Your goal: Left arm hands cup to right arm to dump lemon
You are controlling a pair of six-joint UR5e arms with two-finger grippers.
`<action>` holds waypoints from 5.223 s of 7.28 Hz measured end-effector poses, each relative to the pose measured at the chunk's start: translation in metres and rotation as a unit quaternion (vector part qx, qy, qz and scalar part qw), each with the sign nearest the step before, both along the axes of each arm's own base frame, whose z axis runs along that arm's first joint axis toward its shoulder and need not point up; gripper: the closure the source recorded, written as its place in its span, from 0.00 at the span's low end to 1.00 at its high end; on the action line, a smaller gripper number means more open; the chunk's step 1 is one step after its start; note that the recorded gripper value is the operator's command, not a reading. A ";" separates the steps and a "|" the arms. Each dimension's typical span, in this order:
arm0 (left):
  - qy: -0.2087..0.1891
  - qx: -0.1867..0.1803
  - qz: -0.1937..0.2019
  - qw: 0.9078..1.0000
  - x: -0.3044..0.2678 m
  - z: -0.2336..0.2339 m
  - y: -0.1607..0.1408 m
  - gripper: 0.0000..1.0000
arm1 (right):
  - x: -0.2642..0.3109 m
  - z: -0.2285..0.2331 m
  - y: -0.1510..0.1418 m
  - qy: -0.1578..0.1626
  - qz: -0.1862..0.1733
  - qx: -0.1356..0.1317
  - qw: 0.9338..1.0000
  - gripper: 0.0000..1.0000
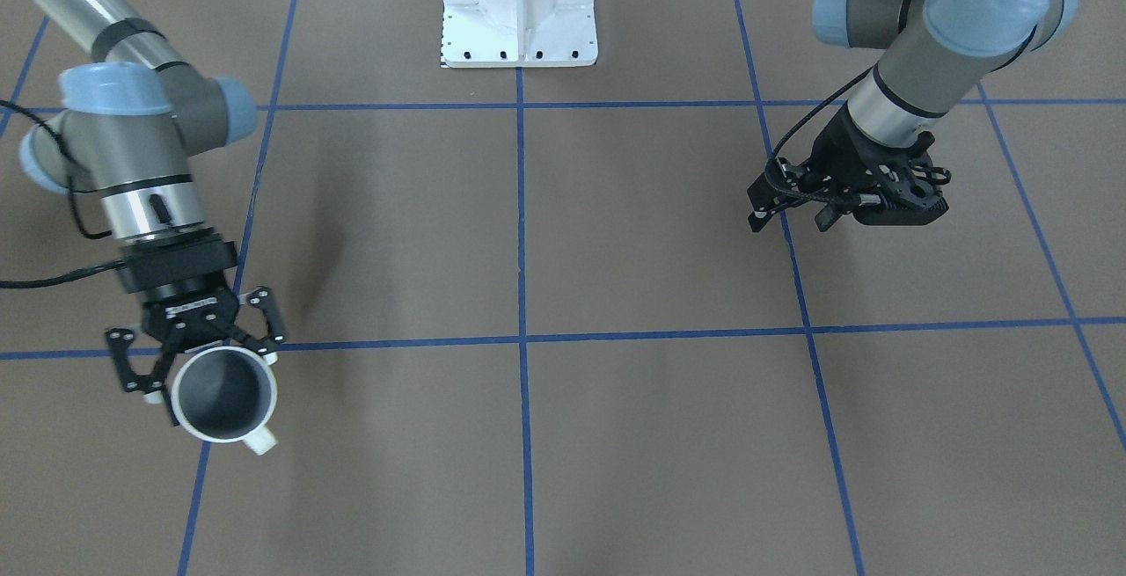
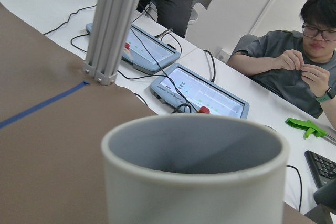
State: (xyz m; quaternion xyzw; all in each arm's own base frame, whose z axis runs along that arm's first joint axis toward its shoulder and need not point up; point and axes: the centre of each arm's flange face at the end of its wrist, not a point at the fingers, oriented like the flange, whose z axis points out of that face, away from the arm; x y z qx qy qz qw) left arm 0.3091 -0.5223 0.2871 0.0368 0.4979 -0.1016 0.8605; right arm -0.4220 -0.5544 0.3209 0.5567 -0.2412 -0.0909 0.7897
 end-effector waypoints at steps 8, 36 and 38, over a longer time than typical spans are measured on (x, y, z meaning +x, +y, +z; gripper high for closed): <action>0.171 -0.125 -0.067 0.975 0.061 -0.124 0.003 0.00 | -0.126 -0.114 0.105 0.011 0.066 0.056 0.996 0.94; 0.167 -0.132 -0.010 0.977 0.136 -0.140 0.003 1.00 | -0.159 -0.134 0.156 0.017 0.084 0.074 0.994 0.00; 0.168 -0.138 -0.001 0.976 0.129 -0.139 -0.001 1.00 | -0.157 -0.131 0.156 0.016 0.084 0.074 0.994 0.00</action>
